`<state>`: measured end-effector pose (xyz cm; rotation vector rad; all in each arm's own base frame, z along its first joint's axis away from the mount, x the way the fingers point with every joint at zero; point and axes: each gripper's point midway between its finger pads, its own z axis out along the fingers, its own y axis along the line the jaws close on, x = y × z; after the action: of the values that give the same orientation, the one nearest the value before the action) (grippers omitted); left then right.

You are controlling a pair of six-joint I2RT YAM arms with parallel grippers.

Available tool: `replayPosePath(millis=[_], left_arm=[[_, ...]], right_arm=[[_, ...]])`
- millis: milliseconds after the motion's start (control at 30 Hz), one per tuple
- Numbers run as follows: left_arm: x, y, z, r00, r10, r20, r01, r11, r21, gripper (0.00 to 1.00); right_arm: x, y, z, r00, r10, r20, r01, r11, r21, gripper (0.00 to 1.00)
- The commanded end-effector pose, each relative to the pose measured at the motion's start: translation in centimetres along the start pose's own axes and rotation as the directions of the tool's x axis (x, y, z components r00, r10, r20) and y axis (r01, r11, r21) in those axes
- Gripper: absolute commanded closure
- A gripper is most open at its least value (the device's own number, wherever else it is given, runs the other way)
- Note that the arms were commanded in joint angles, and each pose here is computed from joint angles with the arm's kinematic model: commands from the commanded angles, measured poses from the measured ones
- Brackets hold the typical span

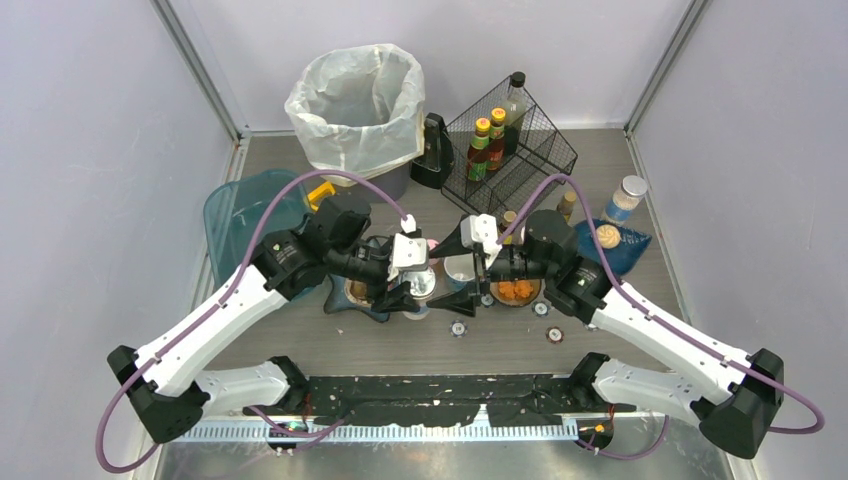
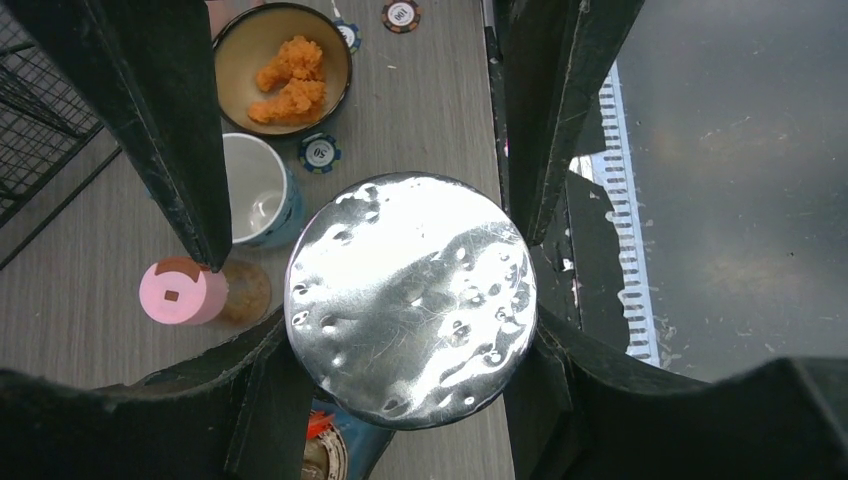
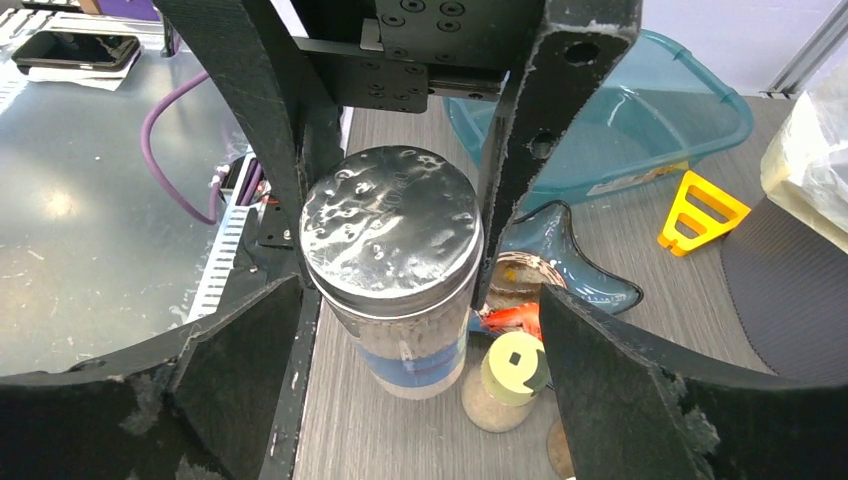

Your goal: Clear the kitchen counter

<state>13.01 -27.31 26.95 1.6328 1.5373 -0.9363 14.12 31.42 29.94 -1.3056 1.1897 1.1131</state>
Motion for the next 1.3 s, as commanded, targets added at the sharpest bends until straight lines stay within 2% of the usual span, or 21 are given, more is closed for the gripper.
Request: replayPosePath(millis=[0,133,467,700,967,1100,1233,1267], left_arm=[[-2.5,-0.3,-0.6,0.992,0.096,0.08,-0.097,0.995,0.008,0.61],[-2.2,0.3,-0.2,0.995,0.077,0.066,-0.076,0.997,-0.006,0.61],[-2.4,0.6,0.4,0.995,0.053,0.08,-0.053,0.999,0.001,0.62],[-2.0,0.4,0.7,0.997,0.038,0.072,-0.039,0.999,0.021,0.62],[-2.2,0.1,0.9,0.996,0.04,0.081,-0.043,0.998,0.038,0.61],[-2.2,0.1,0.9,0.996,0.038,0.084,-0.042,0.998,0.04,0.6],[-2.3,0.5,0.9,0.996,0.031,0.079,-0.032,0.999,0.015,0.53],[-2.2,0.7,0.9,0.997,0.033,0.076,-0.033,0.999,0.001,0.51]], right_arm=[[-2.8,0.4,0.3,0.996,-0.074,0.05,0.075,0.997,-0.027,0.08],[-3.1,0.3,0.4,0.995,-0.078,0.059,0.079,0.997,-0.013,0.13],[-3.2,0.2,0.7,0.994,-0.079,0.069,0.079,0.997,-0.009,0.14],[-3.4,0.2,1.0,0.995,-0.074,0.069,0.075,0.997,-0.015,0.26],[-3.1,-0.1,1.4,0.997,-0.059,0.05,0.06,0.998,-0.018,0.29],[-3.2,0.2,1.4,0.997,-0.058,0.056,0.06,0.998,-0.036,0.39],[-3.0,0.2,1.4,0.998,-0.058,0.037,0.06,0.997,-0.04,0.61],[-3.1,0.1,1.4,0.997,-0.062,0.038,0.064,0.997,-0.038,0.73]])
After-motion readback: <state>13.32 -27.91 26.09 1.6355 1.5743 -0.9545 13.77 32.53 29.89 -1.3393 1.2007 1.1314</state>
